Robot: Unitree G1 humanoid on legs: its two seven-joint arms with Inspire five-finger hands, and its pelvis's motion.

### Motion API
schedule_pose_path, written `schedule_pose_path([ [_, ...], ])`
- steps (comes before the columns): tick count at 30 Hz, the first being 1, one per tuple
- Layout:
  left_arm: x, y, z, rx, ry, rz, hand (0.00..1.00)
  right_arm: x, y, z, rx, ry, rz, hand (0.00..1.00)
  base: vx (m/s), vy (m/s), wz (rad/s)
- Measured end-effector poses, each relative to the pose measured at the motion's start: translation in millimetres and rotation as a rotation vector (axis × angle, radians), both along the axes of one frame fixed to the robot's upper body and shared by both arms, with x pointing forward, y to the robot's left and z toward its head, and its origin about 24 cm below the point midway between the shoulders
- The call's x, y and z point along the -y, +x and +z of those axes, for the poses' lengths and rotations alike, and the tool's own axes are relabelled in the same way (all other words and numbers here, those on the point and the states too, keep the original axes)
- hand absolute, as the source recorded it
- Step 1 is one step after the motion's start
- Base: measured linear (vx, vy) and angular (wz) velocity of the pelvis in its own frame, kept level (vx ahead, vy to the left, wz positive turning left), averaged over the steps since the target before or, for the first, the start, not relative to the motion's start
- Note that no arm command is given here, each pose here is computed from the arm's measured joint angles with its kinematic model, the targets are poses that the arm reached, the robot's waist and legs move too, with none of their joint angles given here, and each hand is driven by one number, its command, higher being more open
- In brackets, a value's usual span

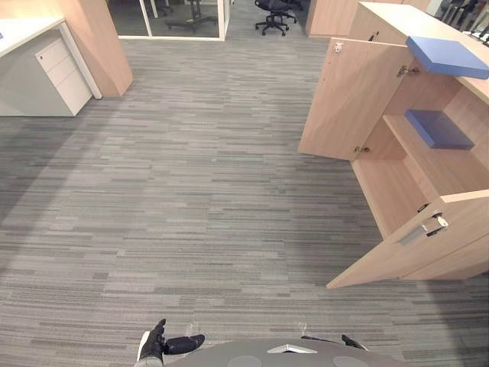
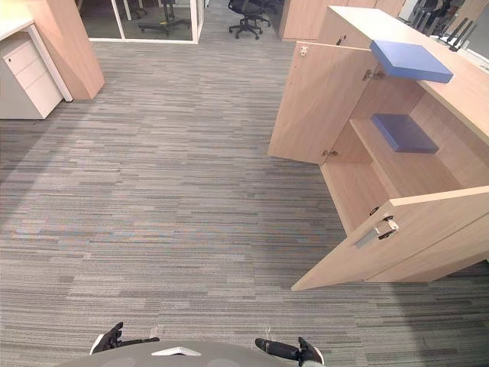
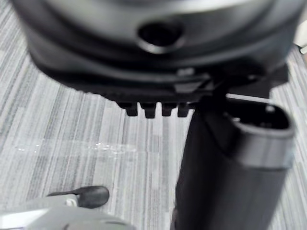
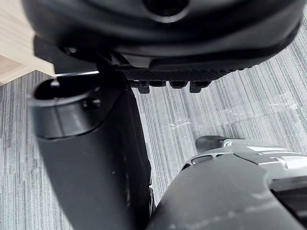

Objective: Walk over to the cabinet, pick up the folder, carry it to the office cabinet, place the folder inside the office cabinet, then close the office cabinet door

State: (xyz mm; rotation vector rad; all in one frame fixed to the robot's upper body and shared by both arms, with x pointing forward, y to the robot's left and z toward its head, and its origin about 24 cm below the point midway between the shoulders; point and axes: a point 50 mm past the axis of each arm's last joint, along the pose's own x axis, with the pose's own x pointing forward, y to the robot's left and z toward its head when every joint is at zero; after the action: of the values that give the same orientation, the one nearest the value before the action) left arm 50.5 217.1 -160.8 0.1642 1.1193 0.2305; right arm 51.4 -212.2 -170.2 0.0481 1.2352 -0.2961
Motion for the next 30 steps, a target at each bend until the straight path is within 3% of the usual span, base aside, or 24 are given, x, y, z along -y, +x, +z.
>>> schedule_pose_path([
  [8, -1, 3, 1, -0.004, 0.038, -0.077, 1.00, -3, 3, 0, 0.002, -0.004, 0.018, 1.00, -0.01, -0.017, 0.06],
  [13, 3, 14, 4, 0.016, 0.089, -0.290, 1.00, -4, 7, 0, 0.009, -0.004, 0.030, 1.00, -0.01, -0.005, -0.01],
  [16, 4, 21, 5, 0.030, 0.091, -0.334, 1.00, -4, 11, 1, 0.011, -0.015, 0.072, 1.00, -0.04, -0.016, -0.02],
  [30, 1, 32, 11, 0.075, 0.132, -0.363, 1.00, -9, 22, 1, 0.012, -0.016, 0.120, 1.00, -0.01, -0.006, -0.01],
])
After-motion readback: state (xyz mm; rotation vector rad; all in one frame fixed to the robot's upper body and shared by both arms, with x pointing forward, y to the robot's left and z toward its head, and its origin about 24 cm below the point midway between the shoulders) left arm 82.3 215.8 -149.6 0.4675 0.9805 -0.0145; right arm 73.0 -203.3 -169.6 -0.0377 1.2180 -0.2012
